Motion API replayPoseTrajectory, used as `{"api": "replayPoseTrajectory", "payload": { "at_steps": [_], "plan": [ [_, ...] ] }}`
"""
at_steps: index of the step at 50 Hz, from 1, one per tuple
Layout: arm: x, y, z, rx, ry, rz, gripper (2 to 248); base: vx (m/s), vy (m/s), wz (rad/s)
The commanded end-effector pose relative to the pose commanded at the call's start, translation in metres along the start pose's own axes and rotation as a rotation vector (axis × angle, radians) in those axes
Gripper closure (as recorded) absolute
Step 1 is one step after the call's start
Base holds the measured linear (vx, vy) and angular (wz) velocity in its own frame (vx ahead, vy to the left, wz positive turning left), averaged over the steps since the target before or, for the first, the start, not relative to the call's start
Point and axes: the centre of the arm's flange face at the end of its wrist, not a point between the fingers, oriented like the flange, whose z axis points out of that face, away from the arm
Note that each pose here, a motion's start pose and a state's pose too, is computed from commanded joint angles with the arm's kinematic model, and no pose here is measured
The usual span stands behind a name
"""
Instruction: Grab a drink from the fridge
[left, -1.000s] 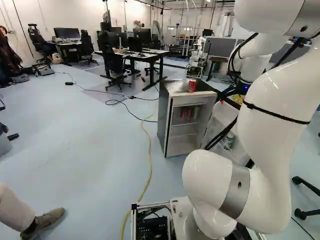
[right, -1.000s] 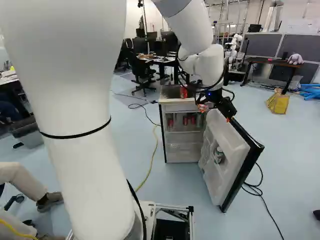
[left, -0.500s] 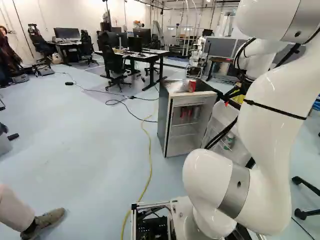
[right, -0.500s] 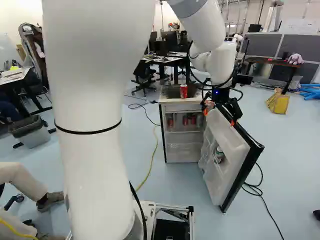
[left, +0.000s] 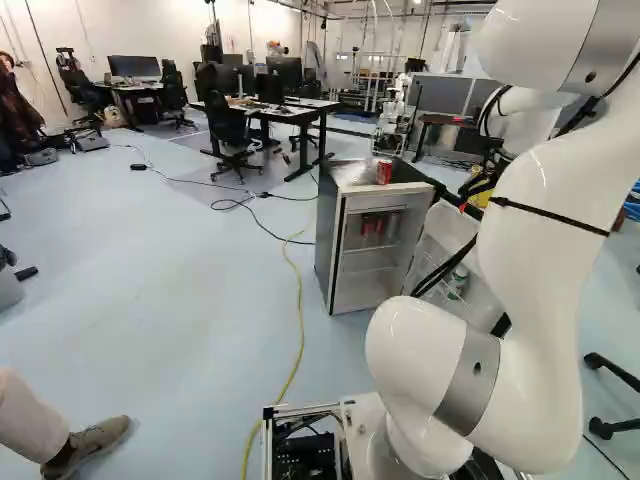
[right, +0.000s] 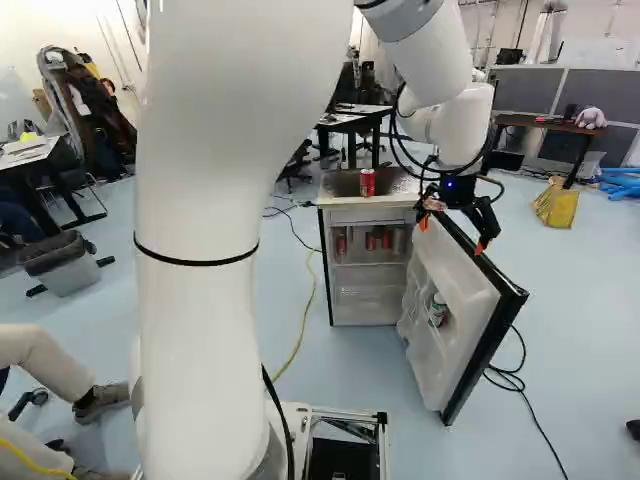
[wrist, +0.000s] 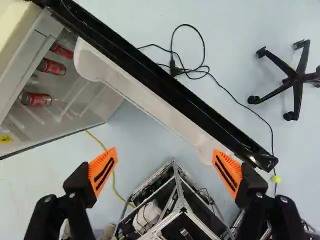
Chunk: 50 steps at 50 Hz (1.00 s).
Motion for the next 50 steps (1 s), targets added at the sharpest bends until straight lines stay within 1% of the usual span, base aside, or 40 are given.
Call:
{"api": "replayPoseTrajectory", "payload": {
  "at_steps": [50],
  "plan": [
    [0.036, 0.043, 0.010, -0.017, 0.030, 0.065, 3, 0.000, 0.000, 0.000]
  ]
}}
